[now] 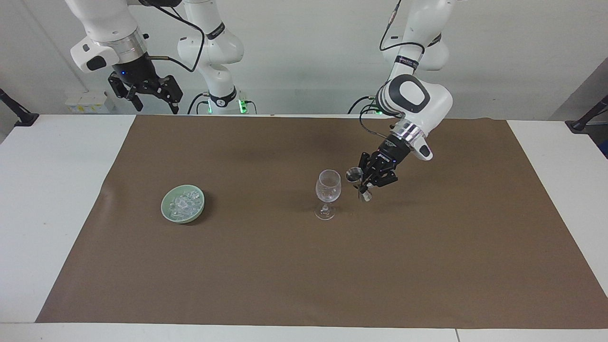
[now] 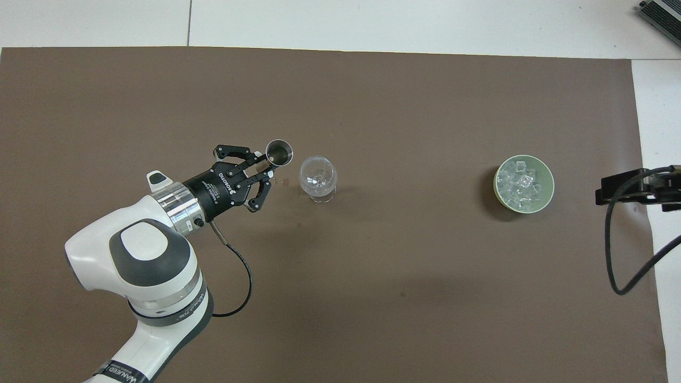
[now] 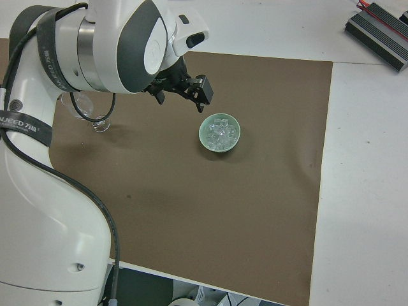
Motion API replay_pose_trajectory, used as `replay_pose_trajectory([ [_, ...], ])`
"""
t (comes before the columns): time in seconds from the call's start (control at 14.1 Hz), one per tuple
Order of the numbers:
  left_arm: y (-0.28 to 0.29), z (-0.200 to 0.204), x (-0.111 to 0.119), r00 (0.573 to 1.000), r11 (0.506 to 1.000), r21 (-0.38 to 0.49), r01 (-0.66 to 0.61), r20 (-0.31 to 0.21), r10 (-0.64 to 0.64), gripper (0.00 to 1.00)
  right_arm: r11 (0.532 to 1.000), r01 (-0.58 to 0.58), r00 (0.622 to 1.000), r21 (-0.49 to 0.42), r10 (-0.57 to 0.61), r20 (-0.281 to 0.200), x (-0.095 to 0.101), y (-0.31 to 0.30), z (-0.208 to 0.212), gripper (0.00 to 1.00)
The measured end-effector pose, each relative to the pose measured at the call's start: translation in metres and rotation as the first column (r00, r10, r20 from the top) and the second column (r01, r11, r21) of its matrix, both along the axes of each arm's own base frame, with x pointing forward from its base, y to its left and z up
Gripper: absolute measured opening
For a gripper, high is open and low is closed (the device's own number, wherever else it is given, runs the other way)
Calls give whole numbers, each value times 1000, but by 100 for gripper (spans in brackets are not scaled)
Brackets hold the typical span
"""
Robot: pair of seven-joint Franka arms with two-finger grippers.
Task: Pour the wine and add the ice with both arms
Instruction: 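Carry the shaker with the left gripper to the wine glass, then tilt the shaker over the wine glass with the left gripper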
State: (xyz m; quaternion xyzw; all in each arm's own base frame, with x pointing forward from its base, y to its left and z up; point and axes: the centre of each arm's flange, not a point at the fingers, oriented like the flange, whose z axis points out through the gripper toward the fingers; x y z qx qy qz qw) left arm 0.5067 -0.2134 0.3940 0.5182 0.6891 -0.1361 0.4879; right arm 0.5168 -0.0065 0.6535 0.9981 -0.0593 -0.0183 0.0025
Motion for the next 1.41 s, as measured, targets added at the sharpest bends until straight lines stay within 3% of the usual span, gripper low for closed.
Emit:
replay_pose_trajectory([
  [0.49, -10, 7, -4, 997, 995, 97, 10, 80, -18, 21, 1000, 0, 1000, 0, 0, 0, 0, 0, 0, 100],
  [1.41, -24, 12, -9, 989, 981, 196, 8, 143, -37, 21, 1000, 0, 1000, 0, 0, 0, 0, 0, 0, 100],
])
